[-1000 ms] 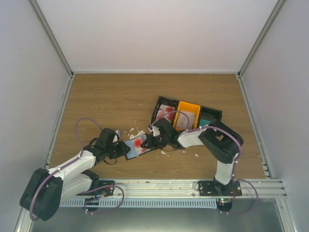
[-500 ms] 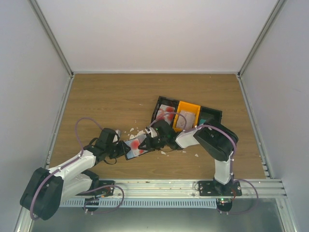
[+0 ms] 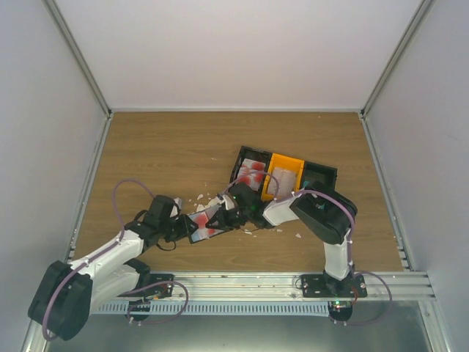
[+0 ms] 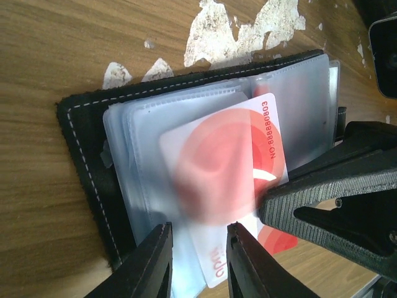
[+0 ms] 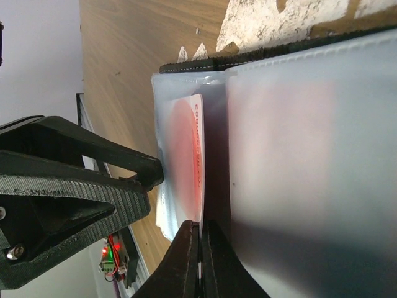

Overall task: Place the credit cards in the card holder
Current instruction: Insert the credit card into the card holder.

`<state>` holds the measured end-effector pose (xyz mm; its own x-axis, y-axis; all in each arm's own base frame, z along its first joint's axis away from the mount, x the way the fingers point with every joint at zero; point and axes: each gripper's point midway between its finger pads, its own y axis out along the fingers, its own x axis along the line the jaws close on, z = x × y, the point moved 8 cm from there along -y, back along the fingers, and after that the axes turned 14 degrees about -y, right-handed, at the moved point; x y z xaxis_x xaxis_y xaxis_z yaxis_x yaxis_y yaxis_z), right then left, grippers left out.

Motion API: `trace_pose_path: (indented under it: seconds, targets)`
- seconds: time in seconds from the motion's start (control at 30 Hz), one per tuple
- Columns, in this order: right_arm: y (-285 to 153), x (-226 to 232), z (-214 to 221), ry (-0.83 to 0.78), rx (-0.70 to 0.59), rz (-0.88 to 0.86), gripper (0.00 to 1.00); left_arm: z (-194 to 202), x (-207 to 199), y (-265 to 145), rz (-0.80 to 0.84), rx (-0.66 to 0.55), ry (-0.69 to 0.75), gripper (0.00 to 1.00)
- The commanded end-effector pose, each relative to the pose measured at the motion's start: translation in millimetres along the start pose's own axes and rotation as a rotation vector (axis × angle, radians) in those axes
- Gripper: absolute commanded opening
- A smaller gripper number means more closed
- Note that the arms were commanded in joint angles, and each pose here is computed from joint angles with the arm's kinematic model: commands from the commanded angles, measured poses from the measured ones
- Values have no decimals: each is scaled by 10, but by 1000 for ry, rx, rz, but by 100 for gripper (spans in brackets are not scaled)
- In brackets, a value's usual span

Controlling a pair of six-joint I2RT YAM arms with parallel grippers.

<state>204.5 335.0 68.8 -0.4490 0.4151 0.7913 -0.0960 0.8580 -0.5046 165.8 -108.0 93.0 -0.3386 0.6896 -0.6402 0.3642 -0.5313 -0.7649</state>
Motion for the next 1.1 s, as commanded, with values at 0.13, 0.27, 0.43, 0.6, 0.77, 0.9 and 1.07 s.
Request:
trace_pose_path:
  seconds: [0.13,0.27,0.43,0.6,0.77,0.9,1.07]
  targets:
    - [84,-106,110,55,10,70,1,7,108,-121,-80,-70,-31,25]
    - [83,-138,118,74,-3,83,1,31,159,-105,-84,-69,-36,23]
    - [85,-154,119,92,-19,85,1,64,180,-29,-72,-21,-40,18]
    - [88,-175,126,112,-34,86,1,70,203,10,-81,-6,-39,11]
    - [137,-208,143,132,-31,64,1,81,211,34,-76,7,-39,4]
    - [193,-157,123,110,-16,45,0,90,215,43,-69,14,-38,3]
    - [234,-115,133,85,4,48,2,95,201,51,-54,23,-35,2]
